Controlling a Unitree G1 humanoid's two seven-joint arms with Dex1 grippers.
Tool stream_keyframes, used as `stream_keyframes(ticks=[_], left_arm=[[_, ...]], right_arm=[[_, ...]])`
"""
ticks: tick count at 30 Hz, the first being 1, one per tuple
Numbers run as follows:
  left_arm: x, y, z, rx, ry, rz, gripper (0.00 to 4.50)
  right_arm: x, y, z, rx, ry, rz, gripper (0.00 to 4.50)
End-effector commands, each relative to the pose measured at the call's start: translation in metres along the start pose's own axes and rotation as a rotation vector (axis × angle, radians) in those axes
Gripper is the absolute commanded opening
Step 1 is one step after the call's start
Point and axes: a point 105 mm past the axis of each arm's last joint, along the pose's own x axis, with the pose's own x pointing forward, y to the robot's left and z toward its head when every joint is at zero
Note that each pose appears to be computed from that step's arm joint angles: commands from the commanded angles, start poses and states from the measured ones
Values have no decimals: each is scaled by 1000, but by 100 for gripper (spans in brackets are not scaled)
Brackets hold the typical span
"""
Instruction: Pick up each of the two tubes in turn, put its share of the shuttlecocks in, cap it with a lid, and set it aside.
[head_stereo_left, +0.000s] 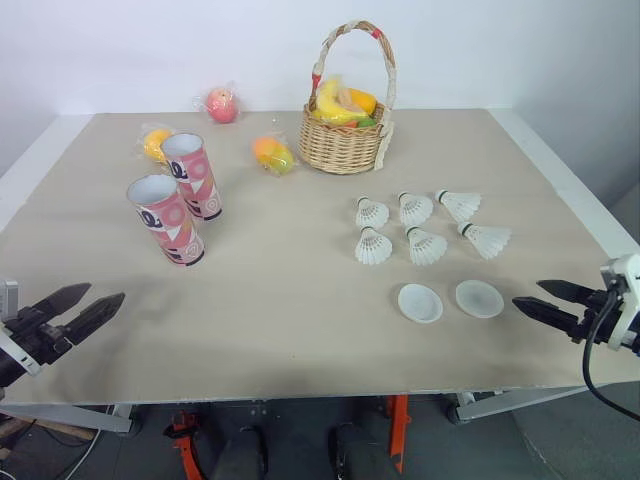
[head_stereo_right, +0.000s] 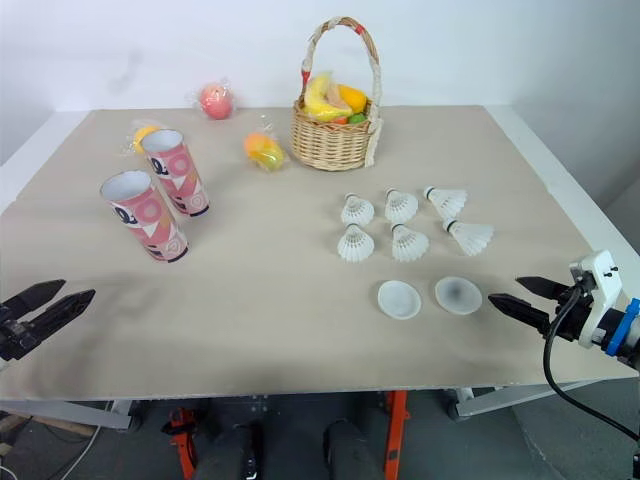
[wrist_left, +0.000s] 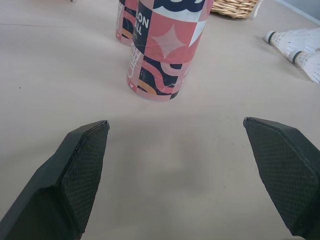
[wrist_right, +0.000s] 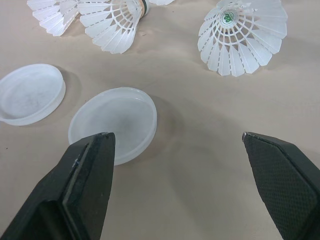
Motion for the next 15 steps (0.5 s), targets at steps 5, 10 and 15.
stream_keyframes(ticks=[5, 10, 15], left_arm=[[1, -2, 3, 16, 18, -3, 450], [1, -7, 6, 10, -8, 2, 450], [-2, -2, 6, -25, -70, 48, 450]], right_arm=[[1, 4, 21, -50, -47, 20, 437], [9, 9, 25, -60, -56, 53, 437], [28, 30, 46, -102, -105, 163, 437]])
